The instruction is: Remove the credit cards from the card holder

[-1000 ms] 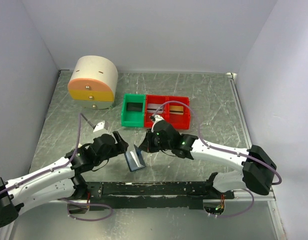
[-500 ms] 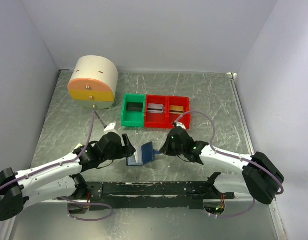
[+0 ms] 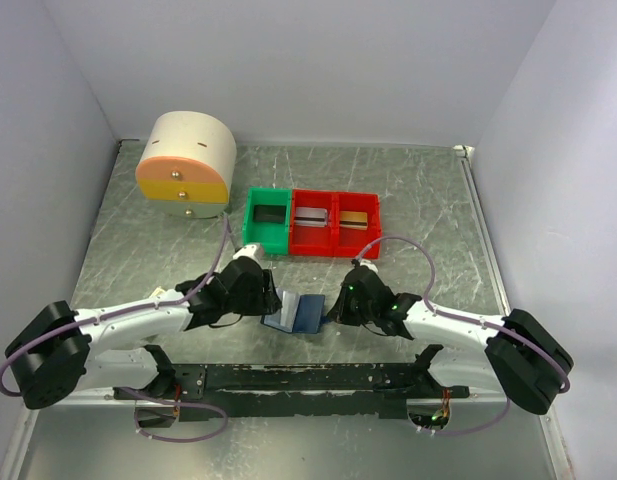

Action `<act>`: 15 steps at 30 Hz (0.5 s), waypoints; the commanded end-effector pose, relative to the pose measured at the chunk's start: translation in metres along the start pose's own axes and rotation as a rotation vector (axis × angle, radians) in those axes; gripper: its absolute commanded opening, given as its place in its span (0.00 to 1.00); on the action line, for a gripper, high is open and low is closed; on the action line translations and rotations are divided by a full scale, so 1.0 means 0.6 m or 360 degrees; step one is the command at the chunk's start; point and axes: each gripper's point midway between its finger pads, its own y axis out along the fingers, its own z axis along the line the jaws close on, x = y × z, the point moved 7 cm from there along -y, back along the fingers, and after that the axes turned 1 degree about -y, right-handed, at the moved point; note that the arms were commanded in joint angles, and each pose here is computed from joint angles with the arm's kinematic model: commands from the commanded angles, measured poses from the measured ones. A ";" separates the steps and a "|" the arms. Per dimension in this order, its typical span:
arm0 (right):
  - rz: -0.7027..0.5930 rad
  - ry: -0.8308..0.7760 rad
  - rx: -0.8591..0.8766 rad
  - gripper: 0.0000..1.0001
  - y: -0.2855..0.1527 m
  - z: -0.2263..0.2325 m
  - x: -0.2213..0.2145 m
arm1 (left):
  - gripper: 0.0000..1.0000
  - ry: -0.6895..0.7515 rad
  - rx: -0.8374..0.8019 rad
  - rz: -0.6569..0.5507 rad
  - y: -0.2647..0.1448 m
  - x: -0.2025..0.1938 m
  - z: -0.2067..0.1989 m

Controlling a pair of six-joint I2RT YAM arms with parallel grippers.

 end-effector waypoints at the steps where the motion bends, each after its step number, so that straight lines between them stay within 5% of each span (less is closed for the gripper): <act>1: -0.0040 -0.0013 -0.0004 0.00 0.002 0.007 0.013 | 0.64 0.0024 -0.0056 -0.0053 -0.013 0.019 -0.020; 8: -0.0061 -0.0032 -0.0062 0.00 0.003 0.006 0.021 | 0.76 0.0028 -0.0102 -0.0189 -0.050 0.040 -0.026; 15: -0.0082 -0.0037 -0.0062 0.00 0.001 0.012 0.029 | 0.74 0.0083 -0.0143 -0.0074 -0.029 0.031 -0.037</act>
